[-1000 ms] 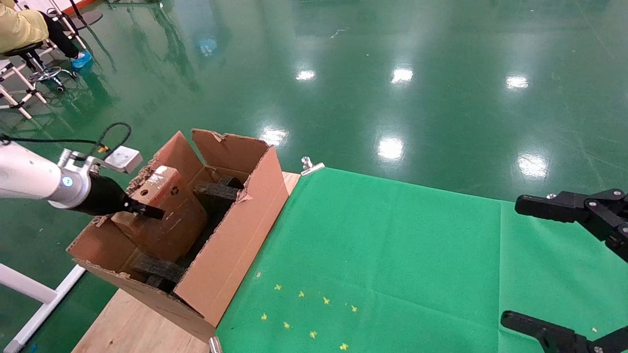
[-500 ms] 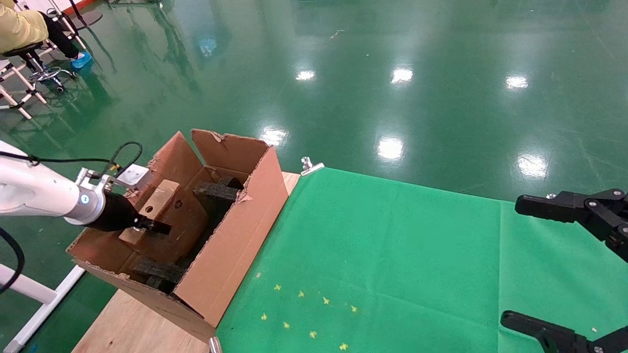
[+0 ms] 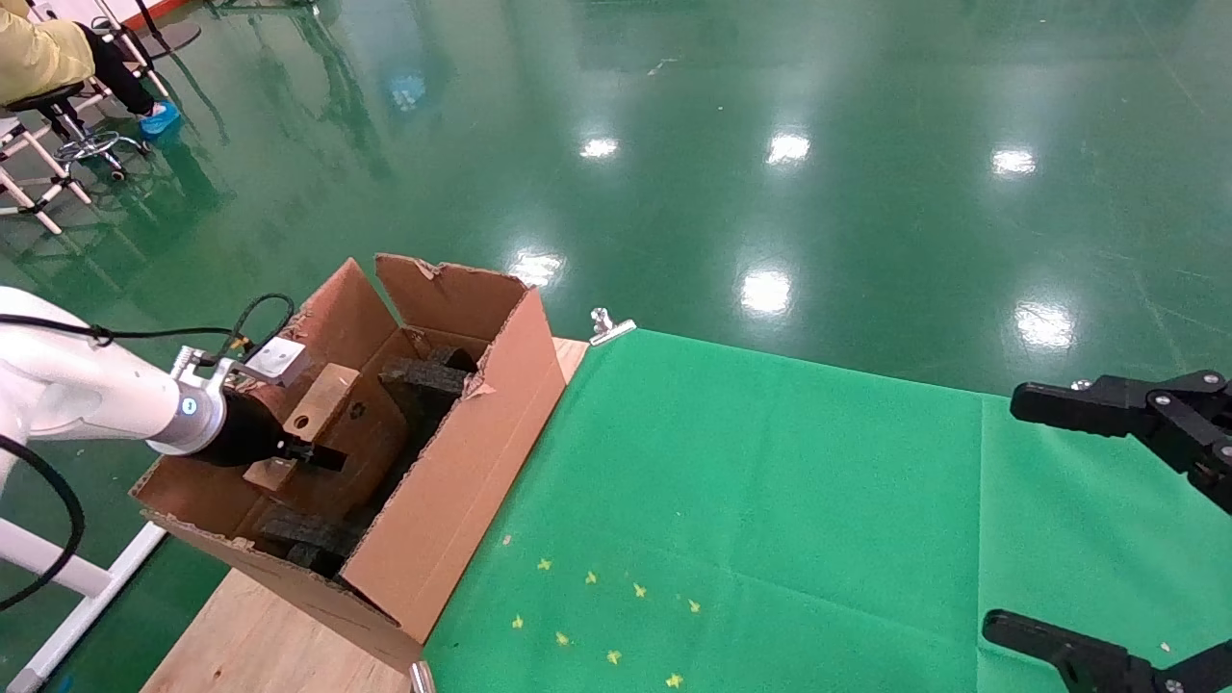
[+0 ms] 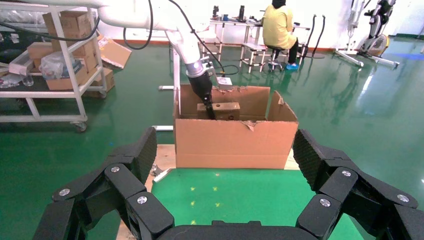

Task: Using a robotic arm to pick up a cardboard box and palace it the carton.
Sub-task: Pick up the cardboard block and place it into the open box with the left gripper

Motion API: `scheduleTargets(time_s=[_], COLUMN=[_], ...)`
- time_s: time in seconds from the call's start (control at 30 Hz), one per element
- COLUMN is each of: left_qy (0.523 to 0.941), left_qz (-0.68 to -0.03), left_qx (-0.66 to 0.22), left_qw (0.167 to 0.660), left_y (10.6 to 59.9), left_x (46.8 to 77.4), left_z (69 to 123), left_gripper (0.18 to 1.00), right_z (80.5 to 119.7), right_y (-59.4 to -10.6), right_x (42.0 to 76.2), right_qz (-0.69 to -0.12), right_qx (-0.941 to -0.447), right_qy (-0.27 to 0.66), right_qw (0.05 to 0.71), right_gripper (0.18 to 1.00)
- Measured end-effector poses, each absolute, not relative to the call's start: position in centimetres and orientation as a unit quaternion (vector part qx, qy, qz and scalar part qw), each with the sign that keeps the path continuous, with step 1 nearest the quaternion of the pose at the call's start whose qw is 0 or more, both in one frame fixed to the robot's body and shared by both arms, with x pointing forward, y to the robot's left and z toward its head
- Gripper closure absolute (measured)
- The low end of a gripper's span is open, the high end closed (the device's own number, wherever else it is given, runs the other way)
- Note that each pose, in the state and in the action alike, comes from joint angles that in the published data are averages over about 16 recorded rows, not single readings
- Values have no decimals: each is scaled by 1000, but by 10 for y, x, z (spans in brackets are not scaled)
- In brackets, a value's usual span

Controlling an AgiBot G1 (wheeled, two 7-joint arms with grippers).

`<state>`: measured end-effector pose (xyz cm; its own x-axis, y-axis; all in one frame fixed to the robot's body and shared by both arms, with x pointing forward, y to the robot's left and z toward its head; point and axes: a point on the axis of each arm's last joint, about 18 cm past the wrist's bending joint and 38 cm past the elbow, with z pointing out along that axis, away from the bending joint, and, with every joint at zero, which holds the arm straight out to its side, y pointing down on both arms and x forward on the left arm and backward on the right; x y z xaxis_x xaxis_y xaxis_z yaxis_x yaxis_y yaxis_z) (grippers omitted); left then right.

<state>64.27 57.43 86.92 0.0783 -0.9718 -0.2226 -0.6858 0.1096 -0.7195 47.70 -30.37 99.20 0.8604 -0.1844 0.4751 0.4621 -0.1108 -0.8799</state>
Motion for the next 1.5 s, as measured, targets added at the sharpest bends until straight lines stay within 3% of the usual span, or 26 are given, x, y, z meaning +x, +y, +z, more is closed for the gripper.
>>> scheduleTargets(time_s=[0.77, 1.17, 1.5], left_qy=[639, 640, 630], left_qz=[-190, -194, -228], left_qx=[-636, -634, -629], left_qw=[388, 389, 394], left_y=[575, 571, 563], left_x=[652, 654, 660], left_z=[863, 873, 902], left_gripper=[870, 718, 495], right_z=[992, 992, 992], right_y=[-304, -304, -304], right_x=[477, 477, 477], right_qz=[-245, -245, -245], right_qx=[-704, -704, -704], right_qy=[-98, -98, -98], right_qw=[660, 660, 660], right_gripper=[178, 178, 178])
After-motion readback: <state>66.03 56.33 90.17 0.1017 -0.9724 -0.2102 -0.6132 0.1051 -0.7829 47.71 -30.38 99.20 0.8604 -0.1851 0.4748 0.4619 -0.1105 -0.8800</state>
